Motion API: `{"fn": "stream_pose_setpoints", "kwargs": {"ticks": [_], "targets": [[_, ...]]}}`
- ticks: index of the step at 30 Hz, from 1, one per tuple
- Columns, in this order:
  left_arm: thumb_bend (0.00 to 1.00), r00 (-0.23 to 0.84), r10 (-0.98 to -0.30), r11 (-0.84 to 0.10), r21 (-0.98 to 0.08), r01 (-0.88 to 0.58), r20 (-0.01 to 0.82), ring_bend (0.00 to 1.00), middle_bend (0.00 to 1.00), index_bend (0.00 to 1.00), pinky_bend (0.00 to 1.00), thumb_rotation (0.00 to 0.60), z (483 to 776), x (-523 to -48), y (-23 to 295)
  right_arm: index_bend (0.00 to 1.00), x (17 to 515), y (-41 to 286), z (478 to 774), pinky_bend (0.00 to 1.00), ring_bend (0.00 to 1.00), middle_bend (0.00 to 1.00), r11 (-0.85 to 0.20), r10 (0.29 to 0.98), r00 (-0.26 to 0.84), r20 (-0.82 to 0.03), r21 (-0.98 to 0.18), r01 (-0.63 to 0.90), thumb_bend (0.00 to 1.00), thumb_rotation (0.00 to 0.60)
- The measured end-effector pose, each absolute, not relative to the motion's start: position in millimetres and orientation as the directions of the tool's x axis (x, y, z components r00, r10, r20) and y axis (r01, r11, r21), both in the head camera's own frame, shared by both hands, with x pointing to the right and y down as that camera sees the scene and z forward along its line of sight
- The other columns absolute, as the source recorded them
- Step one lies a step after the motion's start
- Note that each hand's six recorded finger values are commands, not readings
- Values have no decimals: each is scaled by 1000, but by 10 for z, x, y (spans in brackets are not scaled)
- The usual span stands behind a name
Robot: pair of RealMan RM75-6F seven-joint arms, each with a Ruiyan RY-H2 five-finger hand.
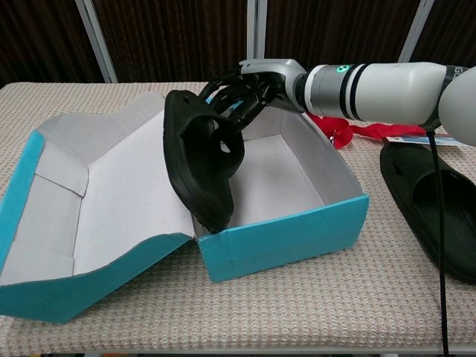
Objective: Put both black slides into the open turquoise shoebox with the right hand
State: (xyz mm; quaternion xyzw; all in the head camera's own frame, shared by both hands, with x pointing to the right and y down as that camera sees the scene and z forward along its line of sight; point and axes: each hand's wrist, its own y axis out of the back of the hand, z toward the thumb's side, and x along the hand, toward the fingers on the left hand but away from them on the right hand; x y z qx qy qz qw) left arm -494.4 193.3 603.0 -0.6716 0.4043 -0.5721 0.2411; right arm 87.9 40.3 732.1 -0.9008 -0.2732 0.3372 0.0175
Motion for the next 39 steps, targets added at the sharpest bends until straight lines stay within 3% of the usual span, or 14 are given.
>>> {"fn": "stream_pose_setpoints", "kwargs": {"ticks": [9, 39], "targets": [[120, 24, -829, -546, -798, -256, 559, 149, 214, 204, 189, 600, 6028, -4947, 1926, 581, 891, 407, 7395, 226, 190, 519, -856, 511, 622, -594, -281, 434, 224, 600], [119, 36, -841, -532, -812, -240, 540, 149, 214, 204, 189, 600, 6044, -4952, 1920, 596, 891, 479, 7519, 248, 206, 519, -814, 560, 628, -540, -498, 299, 308, 600]]}}
